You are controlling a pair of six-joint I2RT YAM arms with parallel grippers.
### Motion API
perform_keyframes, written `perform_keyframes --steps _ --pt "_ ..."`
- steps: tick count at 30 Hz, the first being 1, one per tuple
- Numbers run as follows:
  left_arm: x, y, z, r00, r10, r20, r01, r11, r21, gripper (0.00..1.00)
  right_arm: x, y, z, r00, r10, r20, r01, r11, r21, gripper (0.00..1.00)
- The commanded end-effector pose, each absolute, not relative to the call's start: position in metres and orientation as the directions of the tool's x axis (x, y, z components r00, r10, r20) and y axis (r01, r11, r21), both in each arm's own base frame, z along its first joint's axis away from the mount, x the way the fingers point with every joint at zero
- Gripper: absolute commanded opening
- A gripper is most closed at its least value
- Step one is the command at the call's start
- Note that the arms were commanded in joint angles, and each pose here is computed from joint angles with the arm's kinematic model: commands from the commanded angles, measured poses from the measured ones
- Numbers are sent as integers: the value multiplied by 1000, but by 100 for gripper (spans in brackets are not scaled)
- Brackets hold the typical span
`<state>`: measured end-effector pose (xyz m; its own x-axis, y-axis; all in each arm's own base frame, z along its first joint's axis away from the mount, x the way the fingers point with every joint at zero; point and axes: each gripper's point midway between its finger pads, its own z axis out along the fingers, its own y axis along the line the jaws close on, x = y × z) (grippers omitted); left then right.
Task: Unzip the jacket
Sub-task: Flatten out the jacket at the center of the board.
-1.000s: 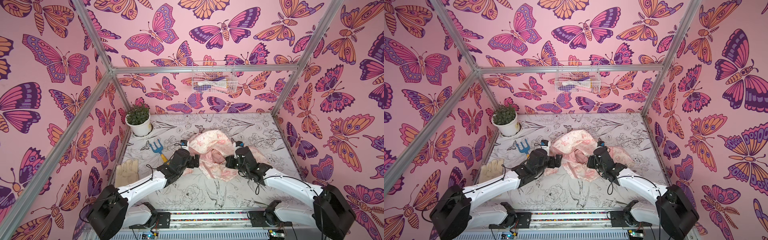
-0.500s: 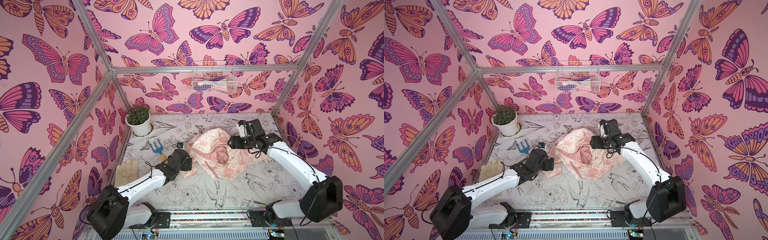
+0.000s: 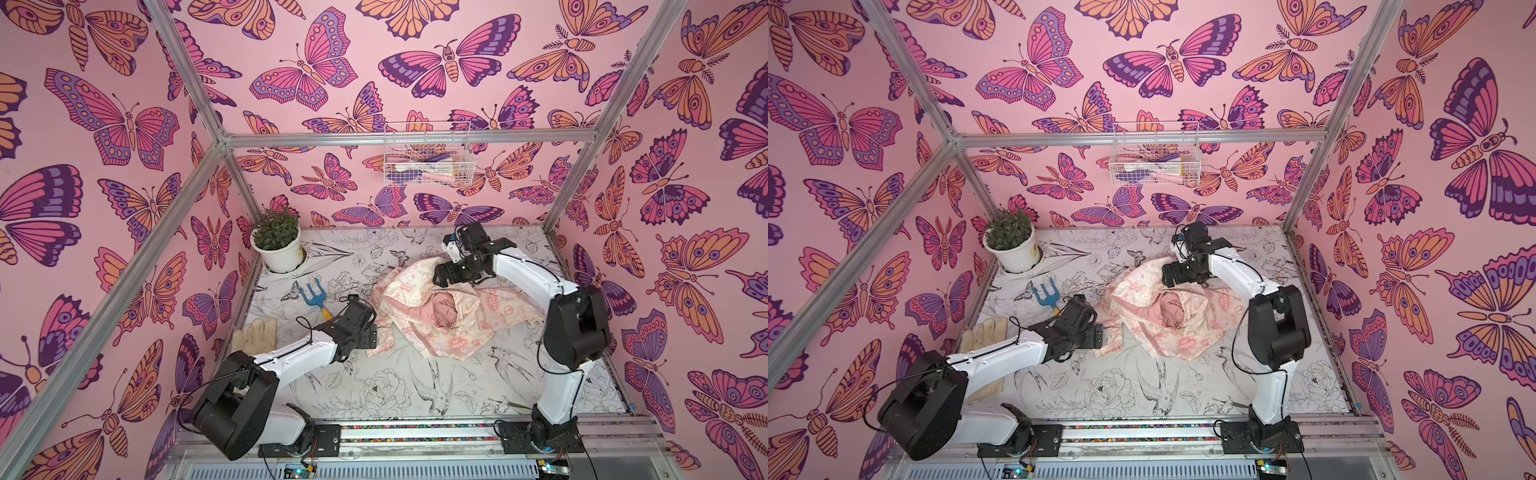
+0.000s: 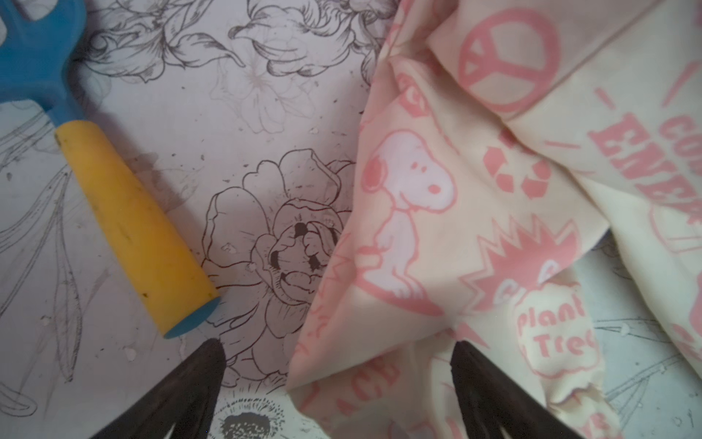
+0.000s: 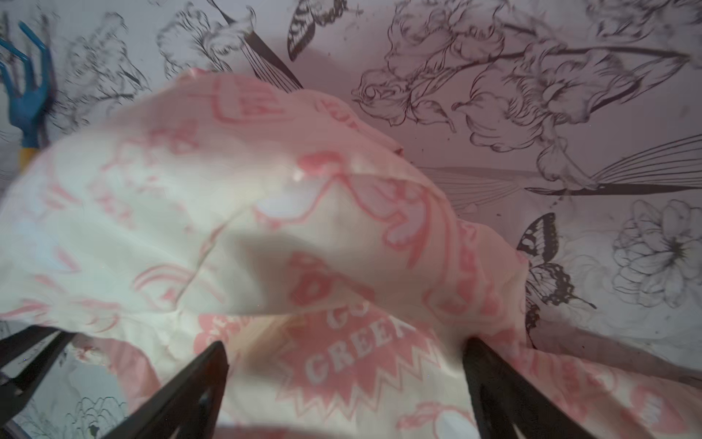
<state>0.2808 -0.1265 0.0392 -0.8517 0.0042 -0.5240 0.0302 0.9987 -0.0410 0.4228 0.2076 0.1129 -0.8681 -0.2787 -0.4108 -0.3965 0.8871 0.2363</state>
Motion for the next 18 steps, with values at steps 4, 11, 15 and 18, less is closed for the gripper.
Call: perform_keyframes --steps 4,11,15,18 --pt "274 -108 28 -868 -66 -492 -41 997 -60 88 434 238 132 -837 -311 -450 -476 819 319 35" --pt "294 -110 49 -786 -138 -603 -69 988 -136 40 437 214 237 -728 -199 -656 -434 875 216 0" --pt "305 -95 93 -658 -157 -737 -94 988 -127 22 429 183 332 -556 -107 -824 -380 915 138 0" --pt "304 -76 125 -572 -126 -810 -118 990 -71 11 412 156 400 -413 -29 -910 -329 937 120 0"
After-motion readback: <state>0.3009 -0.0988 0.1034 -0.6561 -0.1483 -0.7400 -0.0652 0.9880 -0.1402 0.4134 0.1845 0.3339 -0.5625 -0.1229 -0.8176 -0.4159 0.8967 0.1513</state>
